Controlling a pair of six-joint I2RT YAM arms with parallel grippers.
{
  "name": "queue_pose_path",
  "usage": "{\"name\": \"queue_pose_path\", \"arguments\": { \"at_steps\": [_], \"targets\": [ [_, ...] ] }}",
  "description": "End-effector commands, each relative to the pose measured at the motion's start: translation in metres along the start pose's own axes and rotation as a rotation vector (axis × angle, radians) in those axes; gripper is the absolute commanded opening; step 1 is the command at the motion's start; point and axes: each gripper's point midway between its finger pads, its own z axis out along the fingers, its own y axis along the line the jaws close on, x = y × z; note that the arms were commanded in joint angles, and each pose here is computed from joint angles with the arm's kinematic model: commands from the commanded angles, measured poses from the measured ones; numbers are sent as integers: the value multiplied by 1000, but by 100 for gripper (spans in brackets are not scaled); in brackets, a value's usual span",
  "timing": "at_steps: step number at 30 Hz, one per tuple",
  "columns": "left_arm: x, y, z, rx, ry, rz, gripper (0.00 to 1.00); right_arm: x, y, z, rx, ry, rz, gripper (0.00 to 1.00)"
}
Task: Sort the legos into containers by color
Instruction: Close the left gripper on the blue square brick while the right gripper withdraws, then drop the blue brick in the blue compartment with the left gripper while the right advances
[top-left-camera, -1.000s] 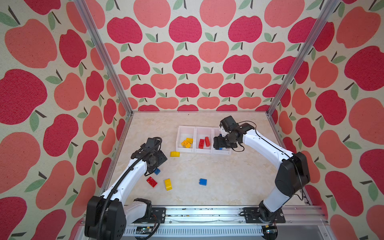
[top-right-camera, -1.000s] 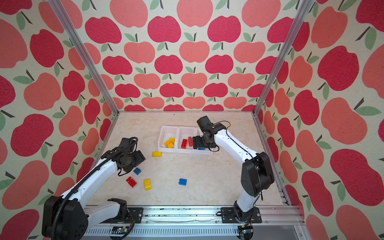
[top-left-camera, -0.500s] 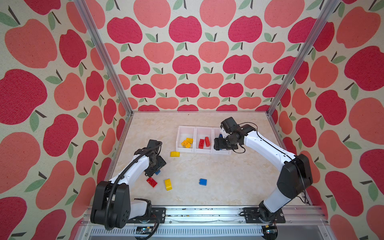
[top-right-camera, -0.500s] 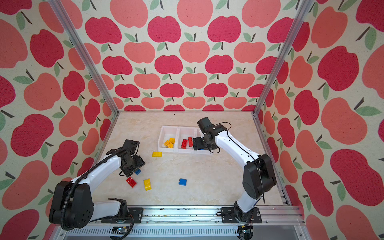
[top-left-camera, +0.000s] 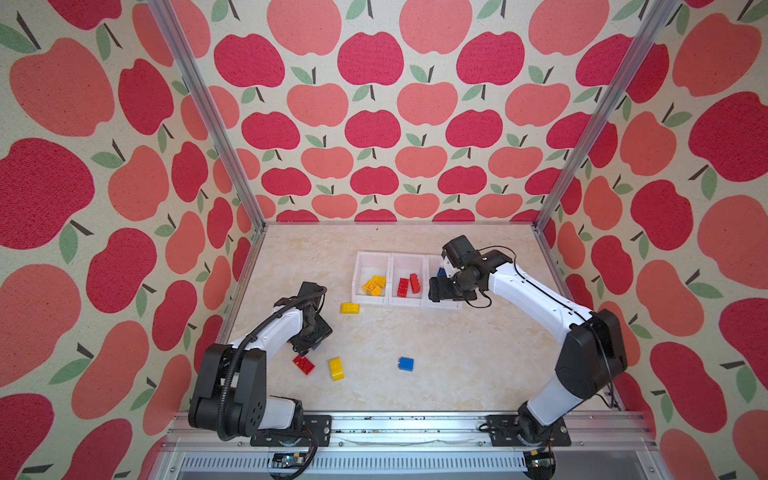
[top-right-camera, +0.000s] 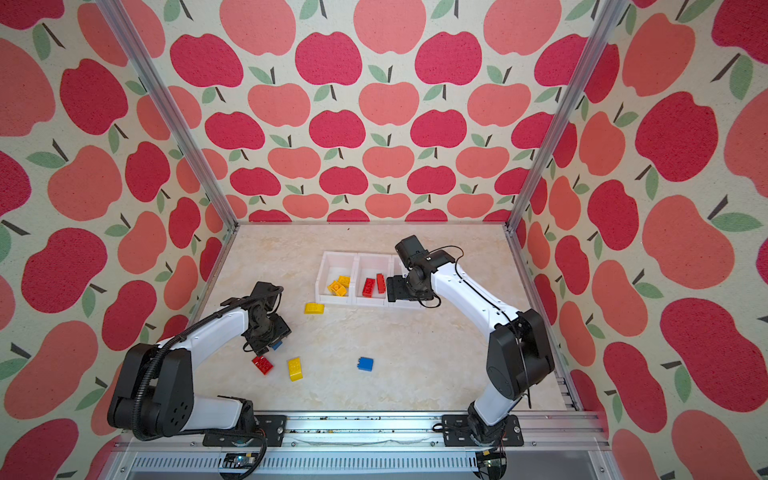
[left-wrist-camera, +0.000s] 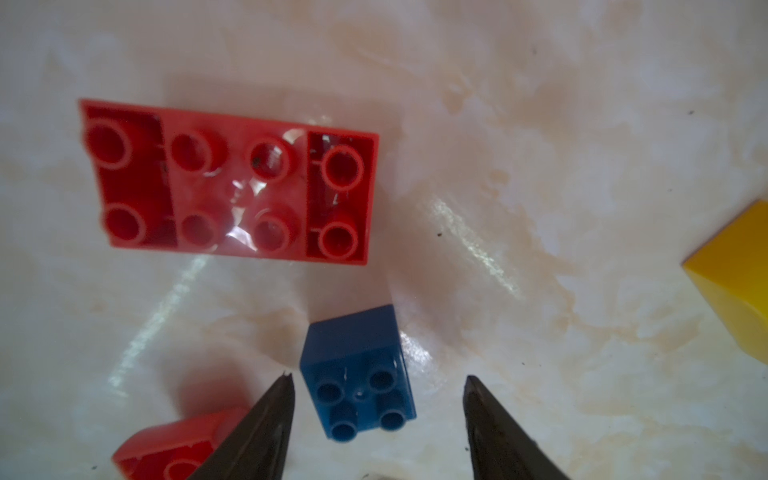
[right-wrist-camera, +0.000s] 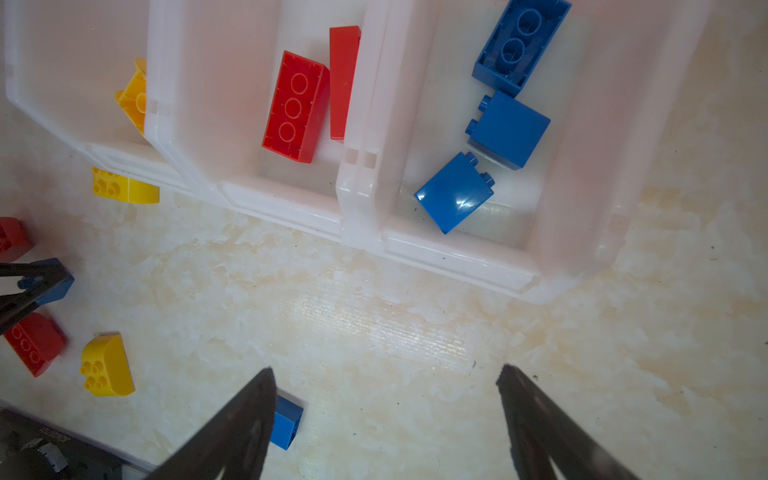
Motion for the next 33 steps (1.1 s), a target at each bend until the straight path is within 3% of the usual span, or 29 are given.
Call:
{"name": "queue_pose_path", "arguments": {
  "at_steps": [1,21,33],
  "targets": [
    [-2,7,6,-37,-13,-19,63,5,1,-9,-4,-8,6,86],
    [-2,0,-4,-5,-27,16,19,18,-5,-9,2,-10,53,85],
    [-1,-89,-62,175,-157,292,12,55,-23,-5,22,-1,157,86]
  ]
}}
